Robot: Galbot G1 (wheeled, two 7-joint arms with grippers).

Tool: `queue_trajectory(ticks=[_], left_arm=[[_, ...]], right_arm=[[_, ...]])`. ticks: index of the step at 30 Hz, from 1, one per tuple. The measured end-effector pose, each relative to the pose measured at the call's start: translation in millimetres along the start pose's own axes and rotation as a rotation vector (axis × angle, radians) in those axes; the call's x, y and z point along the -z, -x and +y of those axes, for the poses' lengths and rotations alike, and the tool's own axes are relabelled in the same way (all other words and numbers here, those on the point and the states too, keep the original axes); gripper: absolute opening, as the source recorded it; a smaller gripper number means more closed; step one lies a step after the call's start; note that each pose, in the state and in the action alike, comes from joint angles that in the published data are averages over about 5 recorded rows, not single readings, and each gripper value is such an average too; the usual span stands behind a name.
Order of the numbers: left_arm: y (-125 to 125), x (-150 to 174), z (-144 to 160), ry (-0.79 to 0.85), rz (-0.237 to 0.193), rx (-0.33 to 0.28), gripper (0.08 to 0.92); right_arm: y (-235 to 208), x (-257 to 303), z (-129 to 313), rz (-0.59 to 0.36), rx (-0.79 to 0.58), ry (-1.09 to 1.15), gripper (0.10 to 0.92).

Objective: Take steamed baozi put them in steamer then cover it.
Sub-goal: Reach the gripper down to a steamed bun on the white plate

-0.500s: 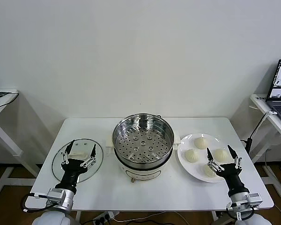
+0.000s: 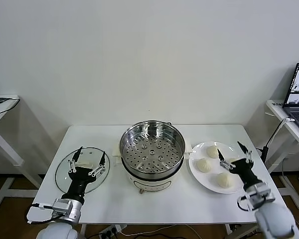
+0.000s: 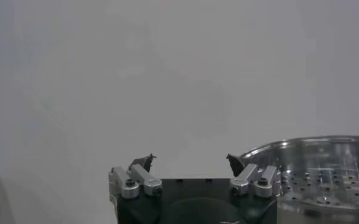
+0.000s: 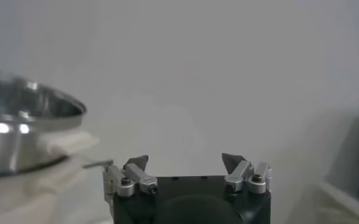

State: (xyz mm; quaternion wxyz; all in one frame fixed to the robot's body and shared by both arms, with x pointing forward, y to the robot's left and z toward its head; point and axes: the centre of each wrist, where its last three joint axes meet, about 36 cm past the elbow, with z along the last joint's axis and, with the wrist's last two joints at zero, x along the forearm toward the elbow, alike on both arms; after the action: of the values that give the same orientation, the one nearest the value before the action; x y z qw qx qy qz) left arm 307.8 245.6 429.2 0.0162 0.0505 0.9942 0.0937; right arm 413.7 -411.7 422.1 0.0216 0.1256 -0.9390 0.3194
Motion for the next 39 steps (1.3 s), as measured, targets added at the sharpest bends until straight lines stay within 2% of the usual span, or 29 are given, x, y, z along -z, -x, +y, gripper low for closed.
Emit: queue_trajectory(ticks=[11,20,30,39], left_arm=[[4,1,-5,-0.013,-0.002,-0.004,0.823],[4,4,-7,-0.024,-0.005,0.003,0.823],[3,5,-7,-0.032,-0.006,0.013,0.823],[5,7,-5,-0.031,-0.014,0.027,0.823]], right_arm=[[72,17,-93,0.124,0.419,-0.384,0.823],[128,33,-136,0.281,0.743,-0.543,0.823],[190,37,-140,0.426,0.921,-0.610,0.823],[242,45,-124,0.500,1.003,-0.645,0.823]])
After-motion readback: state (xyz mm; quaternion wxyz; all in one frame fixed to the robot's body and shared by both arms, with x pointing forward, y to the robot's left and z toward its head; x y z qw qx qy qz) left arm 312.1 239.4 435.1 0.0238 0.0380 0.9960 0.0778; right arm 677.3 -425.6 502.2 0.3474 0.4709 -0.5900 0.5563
